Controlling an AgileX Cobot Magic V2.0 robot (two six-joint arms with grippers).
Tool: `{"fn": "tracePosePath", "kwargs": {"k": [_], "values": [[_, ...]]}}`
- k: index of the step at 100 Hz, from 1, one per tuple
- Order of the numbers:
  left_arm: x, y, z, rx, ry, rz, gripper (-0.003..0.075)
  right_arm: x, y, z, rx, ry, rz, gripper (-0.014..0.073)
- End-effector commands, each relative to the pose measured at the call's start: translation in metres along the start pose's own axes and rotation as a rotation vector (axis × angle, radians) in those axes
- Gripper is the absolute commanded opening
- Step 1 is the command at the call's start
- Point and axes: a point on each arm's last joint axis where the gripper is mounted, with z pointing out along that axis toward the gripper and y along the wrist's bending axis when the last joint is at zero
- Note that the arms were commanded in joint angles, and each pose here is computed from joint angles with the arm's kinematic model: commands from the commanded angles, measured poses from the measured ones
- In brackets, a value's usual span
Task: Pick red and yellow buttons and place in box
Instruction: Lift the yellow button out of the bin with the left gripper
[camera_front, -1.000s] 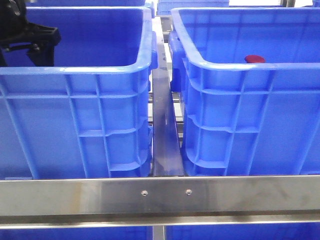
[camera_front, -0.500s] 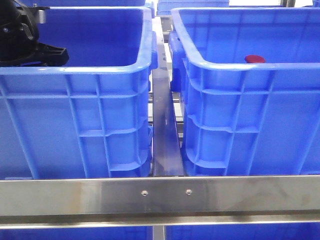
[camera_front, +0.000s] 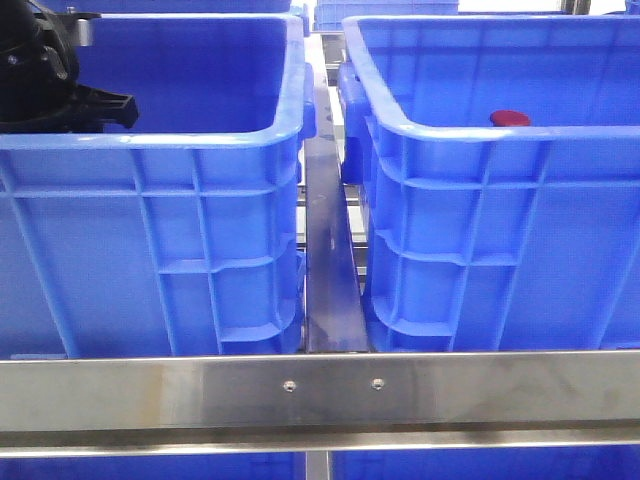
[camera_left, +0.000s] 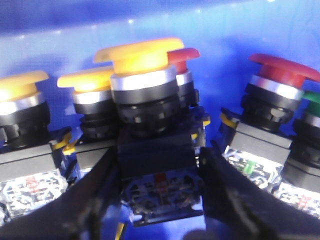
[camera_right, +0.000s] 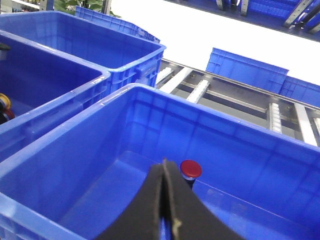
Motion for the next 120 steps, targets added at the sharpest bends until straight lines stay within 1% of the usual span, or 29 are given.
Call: {"fn": "tracePosePath", "kwargs": {"k": [1,21,31,42,61,79,92,97,110,120], "values": [[-0.013,-0.001,-0.028,0.009,-0.117,-0.007,0.0103,-0.013,-0.003,0.000,0.011,-0.063,0.098,-0.0070],[-0.012,0.001,-0.049,0.011,-0.138,-0.011,0.0103,-0.013,-0.003,0.000,0.011,-0.063,0.098,-0.0070],[-0.011,0.002,-0.069,0.016,-0.169,-0.014,0.0103,-0.013,-0.003,0.000,0.011,-0.063,0.098,-0.0070],[-0.008,0.000,-0.097,0.058,-0.214,0.035,0.0103,-0.013,-0.003,0.000,0.011,-0.063,0.098,-0.0070],[0.002,-0.010,-0.143,0.196,-0.291,0.116,0.0103,-0.013,-0.003,0.000,0.011,-0.063,0.098,-0.0070],[0.015,-0.027,-0.173,0.409,-0.316,0.235,0.0103,-0.013,-0.003,0.000,0.011,-0.063,0.098,-0.0070],[0.023,-0.049,-0.184,0.573,-0.301,0.321,0.0103,-0.013,-0.003,0.000,0.006,-0.066,0.098,-0.0070],[0.026,-0.057,-0.186,0.614,-0.294,0.355,0.0103,-0.013,-0.003,0.000,0.006,-0.066,0.098,-0.0070],[0.035,-0.083,-0.192,0.691,-0.283,0.455,0.0103,-0.013,-0.003,0.000,0.006,-0.066,0.098,-0.0070],[0.043,-0.102,-0.196,0.730,-0.273,0.519,0.0103,-0.013,-0.003,0.000,0.006,-0.066,0.098,-0.0070]]}}
